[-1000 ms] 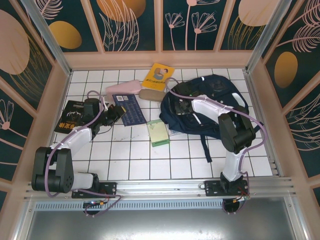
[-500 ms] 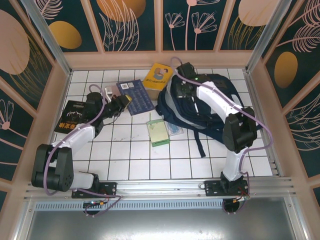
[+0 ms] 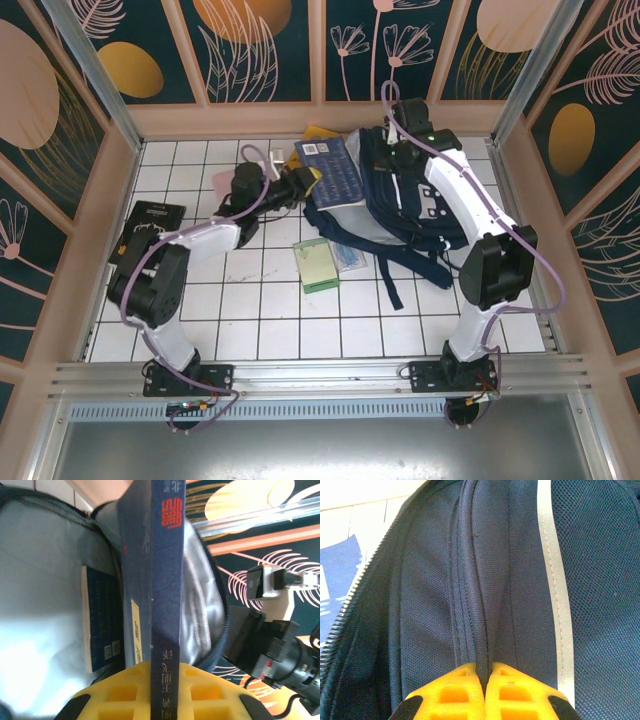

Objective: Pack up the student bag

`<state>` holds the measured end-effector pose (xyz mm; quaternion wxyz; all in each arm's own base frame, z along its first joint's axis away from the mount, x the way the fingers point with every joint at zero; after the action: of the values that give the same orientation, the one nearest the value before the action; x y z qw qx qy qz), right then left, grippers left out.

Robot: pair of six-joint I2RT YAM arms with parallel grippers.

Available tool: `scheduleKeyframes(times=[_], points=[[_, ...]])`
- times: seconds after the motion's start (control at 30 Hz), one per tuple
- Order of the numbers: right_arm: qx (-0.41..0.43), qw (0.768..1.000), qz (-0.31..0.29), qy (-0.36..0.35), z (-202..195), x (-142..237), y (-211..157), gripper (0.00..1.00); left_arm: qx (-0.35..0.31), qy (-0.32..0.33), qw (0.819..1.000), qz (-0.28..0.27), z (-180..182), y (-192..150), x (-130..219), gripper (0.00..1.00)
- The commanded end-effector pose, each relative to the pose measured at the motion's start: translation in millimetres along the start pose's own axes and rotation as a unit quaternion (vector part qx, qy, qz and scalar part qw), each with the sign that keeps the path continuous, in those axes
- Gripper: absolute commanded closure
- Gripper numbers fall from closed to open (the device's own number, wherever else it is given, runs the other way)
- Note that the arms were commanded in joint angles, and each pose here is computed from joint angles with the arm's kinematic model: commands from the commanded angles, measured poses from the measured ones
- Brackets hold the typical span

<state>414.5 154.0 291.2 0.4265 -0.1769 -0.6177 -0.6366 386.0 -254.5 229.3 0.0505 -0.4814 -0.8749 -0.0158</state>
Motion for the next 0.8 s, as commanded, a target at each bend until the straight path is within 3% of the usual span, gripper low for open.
scheduleKeyframes(times=[0.0,0.3,0.53,0.77], points=[[0.005,0.992,-0.107,0.066,15,53,41,1.00,0.007,-0.037,0.999,-0.002,-14,-1,-30,1.00],[-0.020,0.986,-0.131,0.097,6,68,54,1.00,0.027,0.018,0.999,0.001,20,-10,-81,1.00],[-0.026,0.986,-0.136,0.093,0,70,57,1.00,0.033,0.059,0.998,-0.009,47,-12,-81,1.00],[-0.030,0.985,-0.131,0.112,2,68,55,1.00,0.033,0.022,0.999,0.017,41,-19,-101,1.00]])
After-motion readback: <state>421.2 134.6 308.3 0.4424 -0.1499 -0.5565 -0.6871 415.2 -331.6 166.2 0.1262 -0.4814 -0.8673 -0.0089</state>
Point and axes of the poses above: each hand's point on the last joint's axis, 136 mm out from that joint toward the fingers, its own x axis back along the fingers, its own z axis along the line the jaws close on, y = z × x, the point moved 7 cm from there along x, back along the fingers, and after that the axes turned 12 degrees about x, right-handed, at the moved point
